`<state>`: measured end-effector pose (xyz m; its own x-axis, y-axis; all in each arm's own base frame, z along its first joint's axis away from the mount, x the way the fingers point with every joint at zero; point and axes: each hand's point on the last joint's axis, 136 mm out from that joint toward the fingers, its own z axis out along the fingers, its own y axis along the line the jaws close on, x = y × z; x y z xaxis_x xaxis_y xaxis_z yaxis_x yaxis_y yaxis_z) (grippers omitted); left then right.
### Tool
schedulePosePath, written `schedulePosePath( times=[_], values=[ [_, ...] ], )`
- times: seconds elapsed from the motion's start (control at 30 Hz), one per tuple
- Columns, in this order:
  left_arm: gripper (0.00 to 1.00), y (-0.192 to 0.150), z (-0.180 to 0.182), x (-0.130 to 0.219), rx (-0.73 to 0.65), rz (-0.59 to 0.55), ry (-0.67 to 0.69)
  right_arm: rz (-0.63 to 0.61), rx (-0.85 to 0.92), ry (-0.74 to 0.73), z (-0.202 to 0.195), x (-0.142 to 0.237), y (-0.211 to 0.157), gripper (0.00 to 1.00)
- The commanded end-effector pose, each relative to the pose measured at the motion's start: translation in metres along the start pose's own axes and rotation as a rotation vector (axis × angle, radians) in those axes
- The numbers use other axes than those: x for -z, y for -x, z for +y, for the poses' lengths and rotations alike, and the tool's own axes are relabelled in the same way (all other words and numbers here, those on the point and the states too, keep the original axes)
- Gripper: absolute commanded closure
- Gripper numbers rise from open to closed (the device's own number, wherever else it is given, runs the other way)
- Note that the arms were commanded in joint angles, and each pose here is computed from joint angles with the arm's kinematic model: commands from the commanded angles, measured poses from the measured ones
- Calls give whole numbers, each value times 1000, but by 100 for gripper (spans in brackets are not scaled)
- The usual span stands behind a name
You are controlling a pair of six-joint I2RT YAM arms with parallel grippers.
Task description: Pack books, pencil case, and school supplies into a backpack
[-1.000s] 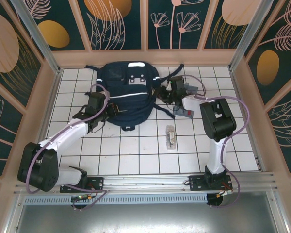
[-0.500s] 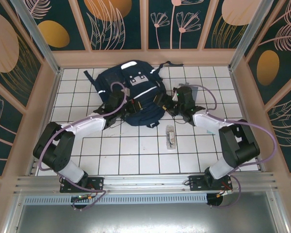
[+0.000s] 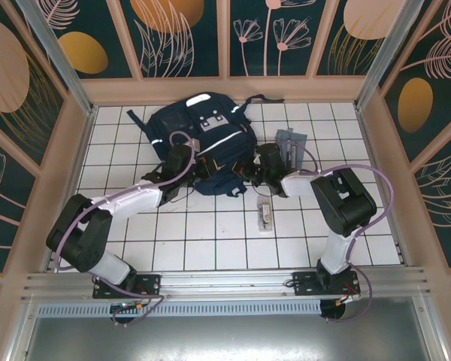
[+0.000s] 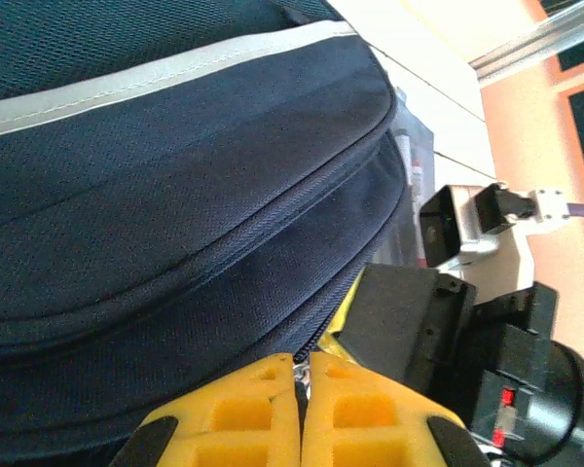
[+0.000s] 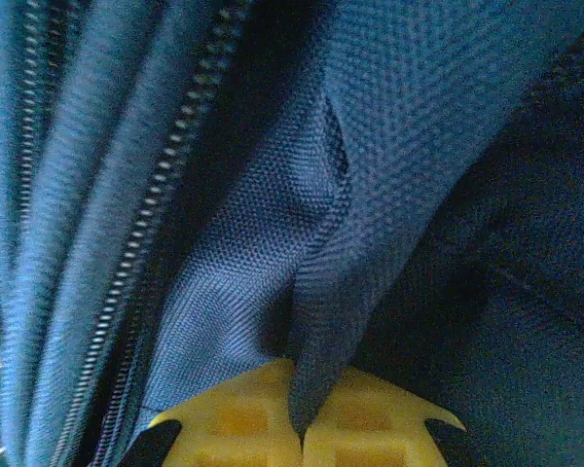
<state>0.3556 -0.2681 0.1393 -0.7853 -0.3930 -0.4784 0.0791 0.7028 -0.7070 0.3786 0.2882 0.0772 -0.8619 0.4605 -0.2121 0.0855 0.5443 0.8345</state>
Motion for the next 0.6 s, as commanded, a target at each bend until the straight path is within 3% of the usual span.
schedulePosePath(
  times=[0.0,0.1,0.3,0.47,0.57],
  values=[
    [100,20,-8,21,-56,-91,19,-120,27,111,31,11,28,100],
    [100,38,29,36,-72,-164,183,-118,22,124,34,22,25,100],
    [100,69,87,75,-6,-320,313,-109,8,119,30,31,22,100],
    [100,86,115,79,-19,-377,413,-88,8,147,37,32,19,100],
    [100,103,144,91,-6,-447,541,-97,26,133,38,36,20,100]
  ],
)
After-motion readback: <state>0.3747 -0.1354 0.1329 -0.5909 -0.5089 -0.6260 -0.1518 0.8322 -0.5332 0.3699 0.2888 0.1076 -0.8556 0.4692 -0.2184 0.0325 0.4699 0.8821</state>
